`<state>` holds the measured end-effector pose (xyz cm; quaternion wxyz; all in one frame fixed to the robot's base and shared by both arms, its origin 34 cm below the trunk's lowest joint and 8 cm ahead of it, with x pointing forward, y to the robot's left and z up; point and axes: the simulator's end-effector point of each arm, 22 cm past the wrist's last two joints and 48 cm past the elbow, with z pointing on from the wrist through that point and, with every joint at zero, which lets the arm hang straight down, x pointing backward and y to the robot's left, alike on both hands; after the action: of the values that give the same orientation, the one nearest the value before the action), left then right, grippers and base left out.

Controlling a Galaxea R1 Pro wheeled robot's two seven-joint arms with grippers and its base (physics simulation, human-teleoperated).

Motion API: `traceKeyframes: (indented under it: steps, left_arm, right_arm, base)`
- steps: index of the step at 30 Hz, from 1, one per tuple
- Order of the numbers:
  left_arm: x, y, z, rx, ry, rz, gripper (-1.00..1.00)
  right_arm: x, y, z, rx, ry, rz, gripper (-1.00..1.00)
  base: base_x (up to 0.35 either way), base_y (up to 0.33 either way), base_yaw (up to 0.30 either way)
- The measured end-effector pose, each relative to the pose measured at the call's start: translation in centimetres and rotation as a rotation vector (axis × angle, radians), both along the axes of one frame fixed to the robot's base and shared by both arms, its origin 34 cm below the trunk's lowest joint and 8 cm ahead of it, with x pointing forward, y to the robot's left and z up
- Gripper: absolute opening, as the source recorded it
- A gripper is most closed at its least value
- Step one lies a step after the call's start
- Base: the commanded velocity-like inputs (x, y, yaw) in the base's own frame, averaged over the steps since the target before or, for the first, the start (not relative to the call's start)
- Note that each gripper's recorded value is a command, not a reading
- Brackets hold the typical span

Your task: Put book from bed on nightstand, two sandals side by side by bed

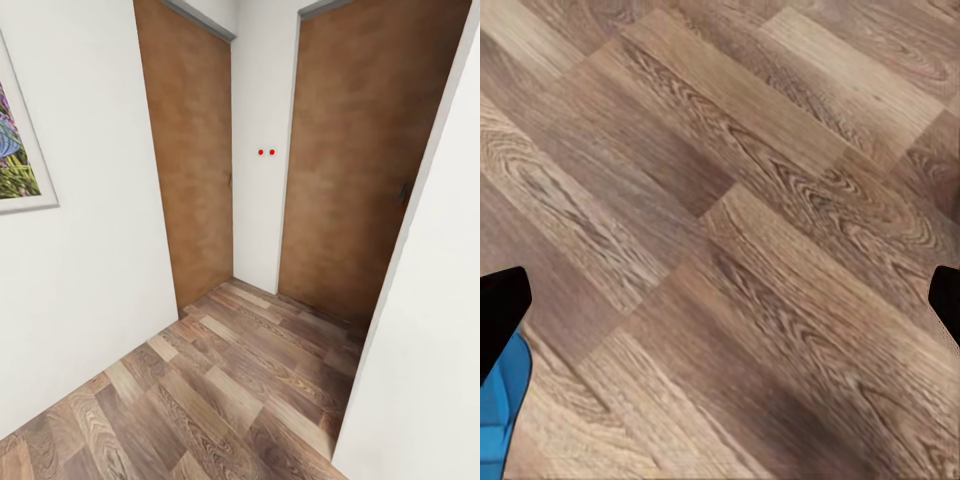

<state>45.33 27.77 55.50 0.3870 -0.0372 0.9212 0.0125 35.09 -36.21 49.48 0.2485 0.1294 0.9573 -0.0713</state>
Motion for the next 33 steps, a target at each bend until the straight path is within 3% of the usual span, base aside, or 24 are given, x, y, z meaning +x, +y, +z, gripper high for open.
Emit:
traceKeyframes:
  steps: [22,33]
  left_arm:
    - [0.0,0.02,0.0,0.0,0.0,0.001,1.0]
    - [0.0,0.01,0.0,0.0,0.0,0.0,1.0]
  right_arm:
    - [-0.01,-0.03,0.0,0.0,0.0,-0.002,1.0]
    - [-0.02,-0.06,0.0,0.0,0.0,-0.004,1.0]
  base:
    - [0.326,0.0,0.004]
    - [0.326,0.0,0.184]
